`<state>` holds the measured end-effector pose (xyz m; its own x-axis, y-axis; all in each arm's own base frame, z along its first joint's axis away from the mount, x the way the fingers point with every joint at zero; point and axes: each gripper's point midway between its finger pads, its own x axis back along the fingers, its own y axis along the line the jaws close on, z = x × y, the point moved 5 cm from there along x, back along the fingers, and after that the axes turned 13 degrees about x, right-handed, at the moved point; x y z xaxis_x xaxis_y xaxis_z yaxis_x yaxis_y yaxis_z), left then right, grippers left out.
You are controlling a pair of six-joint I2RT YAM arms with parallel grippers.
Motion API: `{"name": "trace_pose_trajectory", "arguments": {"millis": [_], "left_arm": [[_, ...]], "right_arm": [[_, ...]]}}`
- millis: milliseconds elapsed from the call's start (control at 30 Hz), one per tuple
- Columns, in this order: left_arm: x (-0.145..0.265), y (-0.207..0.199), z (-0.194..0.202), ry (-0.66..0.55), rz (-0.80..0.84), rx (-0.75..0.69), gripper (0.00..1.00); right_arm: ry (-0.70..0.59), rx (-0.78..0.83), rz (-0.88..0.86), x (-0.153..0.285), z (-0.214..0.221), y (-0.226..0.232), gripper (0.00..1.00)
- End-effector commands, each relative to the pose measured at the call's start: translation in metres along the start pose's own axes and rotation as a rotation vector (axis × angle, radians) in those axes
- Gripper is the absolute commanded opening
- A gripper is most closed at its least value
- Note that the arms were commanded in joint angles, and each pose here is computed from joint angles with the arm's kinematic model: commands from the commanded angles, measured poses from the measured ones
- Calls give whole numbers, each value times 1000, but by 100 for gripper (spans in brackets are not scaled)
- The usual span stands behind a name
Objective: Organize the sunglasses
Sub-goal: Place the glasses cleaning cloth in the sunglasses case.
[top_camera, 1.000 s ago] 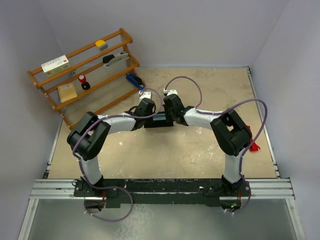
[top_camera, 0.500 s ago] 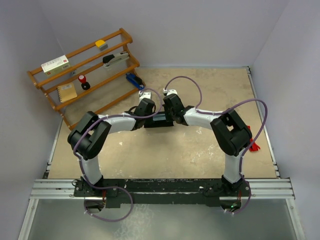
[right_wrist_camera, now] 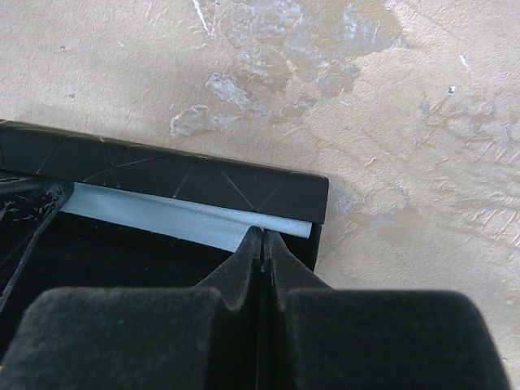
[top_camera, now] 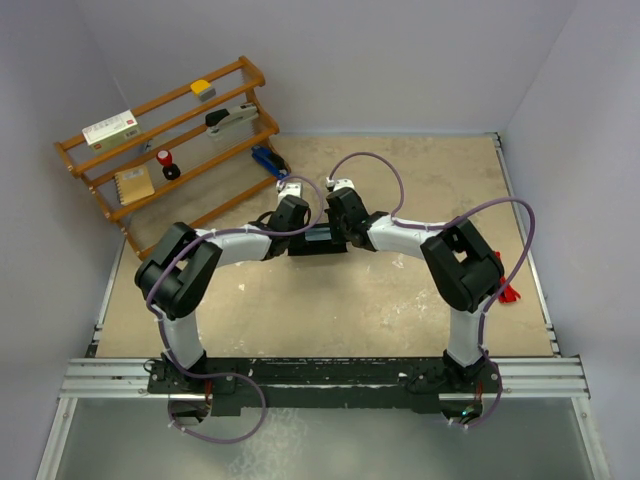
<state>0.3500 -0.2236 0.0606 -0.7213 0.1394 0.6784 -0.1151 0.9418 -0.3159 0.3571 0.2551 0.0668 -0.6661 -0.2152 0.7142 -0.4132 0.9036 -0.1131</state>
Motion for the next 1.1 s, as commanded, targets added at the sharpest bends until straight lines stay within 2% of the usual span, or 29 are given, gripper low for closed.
{"name": "trace_pose_trajectory", "arguments": {"millis": [0,233,300,367,700,833,1000,1067], "left_arm": [[1,-8,-17,-38,22,31,0],[2,-8,-18,-41,18,29,0],[3,-9,-19,-40,21,27,0],[4,-9,-20,-42,22,26,0],[6,-8,-26,-60,0,11,0],[6,-8,-25,-55,3,12,0],[5,-8,-24,-53,4,12,0],[5,-8,-24,-50,6,13,0]], "right_arm": [[-42,-23,7,8,-16,-5,0],[-33,-20,8,7,-14,-5,0],[-36,-19,7,8,-14,-5,6],[-41,-21,7,9,-15,-5,6],[-40,-21,-19,12,-16,-2,0],[-36,-19,-9,13,-14,-3,8],[-50,-19,-2,18,-17,-4,24],[-53,-17,1,19,-18,-5,27]]}}
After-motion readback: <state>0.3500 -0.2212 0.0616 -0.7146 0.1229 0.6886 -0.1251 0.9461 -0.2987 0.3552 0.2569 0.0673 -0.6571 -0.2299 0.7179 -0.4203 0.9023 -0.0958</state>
